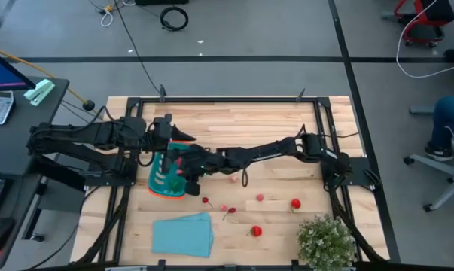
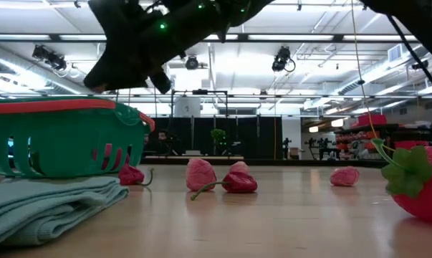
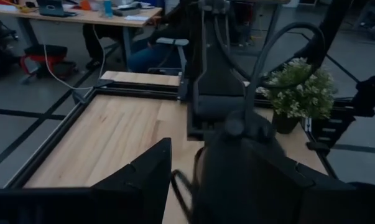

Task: Pick and placing Produce into tupperware
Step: Put the pink apricot into the blue basket

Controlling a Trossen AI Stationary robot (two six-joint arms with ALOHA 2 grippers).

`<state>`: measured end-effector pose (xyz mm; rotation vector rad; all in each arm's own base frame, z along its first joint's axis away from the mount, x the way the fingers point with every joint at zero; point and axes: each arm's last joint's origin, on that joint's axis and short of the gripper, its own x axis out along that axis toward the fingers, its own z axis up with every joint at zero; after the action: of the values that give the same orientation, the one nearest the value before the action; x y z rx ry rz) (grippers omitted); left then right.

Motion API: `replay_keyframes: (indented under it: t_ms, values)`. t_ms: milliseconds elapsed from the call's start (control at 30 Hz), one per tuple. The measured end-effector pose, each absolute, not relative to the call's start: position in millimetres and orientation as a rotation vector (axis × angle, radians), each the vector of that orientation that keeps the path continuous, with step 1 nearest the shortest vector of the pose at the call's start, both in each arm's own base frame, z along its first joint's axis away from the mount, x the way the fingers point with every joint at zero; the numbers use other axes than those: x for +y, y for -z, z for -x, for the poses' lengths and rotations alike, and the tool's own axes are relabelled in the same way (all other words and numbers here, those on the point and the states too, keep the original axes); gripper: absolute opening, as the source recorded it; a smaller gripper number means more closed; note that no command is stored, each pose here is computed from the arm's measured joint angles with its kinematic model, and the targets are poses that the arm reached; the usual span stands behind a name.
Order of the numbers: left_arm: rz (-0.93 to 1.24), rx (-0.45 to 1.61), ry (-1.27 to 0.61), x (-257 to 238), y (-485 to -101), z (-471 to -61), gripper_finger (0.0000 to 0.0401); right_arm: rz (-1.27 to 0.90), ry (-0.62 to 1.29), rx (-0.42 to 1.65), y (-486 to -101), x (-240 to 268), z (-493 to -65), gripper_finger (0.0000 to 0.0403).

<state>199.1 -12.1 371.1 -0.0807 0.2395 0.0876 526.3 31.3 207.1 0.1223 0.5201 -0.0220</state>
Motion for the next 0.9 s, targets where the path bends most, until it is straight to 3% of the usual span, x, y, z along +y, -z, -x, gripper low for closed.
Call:
replay_keyframes:
  t_ms: [200, 333, 500, 667, 900]
  values:
    - [0.079, 0.234, -0.093, -11.6, -372.2, -197.4, 0.0195, -0.092, 0.061, 0.644, -199.4, 16.8, -525.1, 0.0164]
    - [0.077, 0.24, -0.091, -11.8, -371.5, -197.6, 0.0193, -0.036, 0.066, 0.721, -223.1, 10.5, -508.6, 0.019]
    - [0.04, 0.275, -0.088, -11.7, -368.3, -196.9, 0.0192, -0.007, 0.06, 0.937, -273.1, 12.8, -458.7, 0.0202]
    - [0.057, 0.309, -0.098, -12.1, -362.3, -205.2, 0.0185, -0.123, 0.161, 1.171, -315.5, 33.3, -392.2, 0.0199]
    - [0.076, 0.477, -0.094, -21.6, -323.5, -252.1, 0.0183, -0.003, 0.498, 1.049, -319.0, 78.3, -313.8, 0.019]
